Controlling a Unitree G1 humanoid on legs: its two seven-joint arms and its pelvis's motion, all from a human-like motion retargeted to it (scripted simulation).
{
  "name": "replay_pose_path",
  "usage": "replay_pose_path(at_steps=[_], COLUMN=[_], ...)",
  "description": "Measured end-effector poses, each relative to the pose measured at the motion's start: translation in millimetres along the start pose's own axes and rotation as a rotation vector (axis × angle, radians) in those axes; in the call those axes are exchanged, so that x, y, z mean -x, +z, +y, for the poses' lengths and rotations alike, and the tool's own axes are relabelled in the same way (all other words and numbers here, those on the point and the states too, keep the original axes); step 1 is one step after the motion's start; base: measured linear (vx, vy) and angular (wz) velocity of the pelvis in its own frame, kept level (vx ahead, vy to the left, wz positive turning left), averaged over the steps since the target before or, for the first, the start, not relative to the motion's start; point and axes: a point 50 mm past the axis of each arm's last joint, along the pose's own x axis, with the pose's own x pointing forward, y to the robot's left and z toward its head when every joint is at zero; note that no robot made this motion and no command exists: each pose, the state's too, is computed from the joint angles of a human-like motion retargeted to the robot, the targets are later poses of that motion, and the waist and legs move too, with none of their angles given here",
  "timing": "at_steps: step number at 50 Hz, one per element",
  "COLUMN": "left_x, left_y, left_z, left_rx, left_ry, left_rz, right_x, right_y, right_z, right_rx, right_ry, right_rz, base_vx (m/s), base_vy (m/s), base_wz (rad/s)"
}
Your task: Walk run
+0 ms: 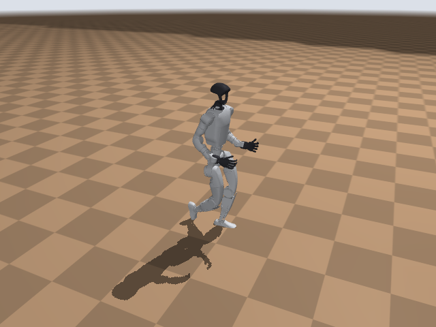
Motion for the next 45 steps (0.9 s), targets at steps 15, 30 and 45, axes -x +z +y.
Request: replay_pose_path(at_steps=[15, 30, 45], left_x=[-1.5, 45.1, 8.2], left_y=[3.4, -19.8, 12.5], left_z=[3.1, 10.4, 17.3], left_rx=[0.067, 0.063, -0.046], left_ry=[0.008, 0.063, 0.056], left_rz=[-0.039, 0.118, -0.051], right_x=[102.8, -36.0, 33.2], right_y=[-37.0, 85.3, -6.0], right_z=[-32.4, -27.0, -17.0], right_rx=[-0.048, 0.027, 0.328], right_ry=[-0.432, -0.355, -0.235], right_rz=[0.192, -0.489, 0.040], base_vx=[1.36, 1.37, 1.39], base_vy=[-0.27, -0.25, -0.17], base_wz=[0.31, -0.59, -0.10])
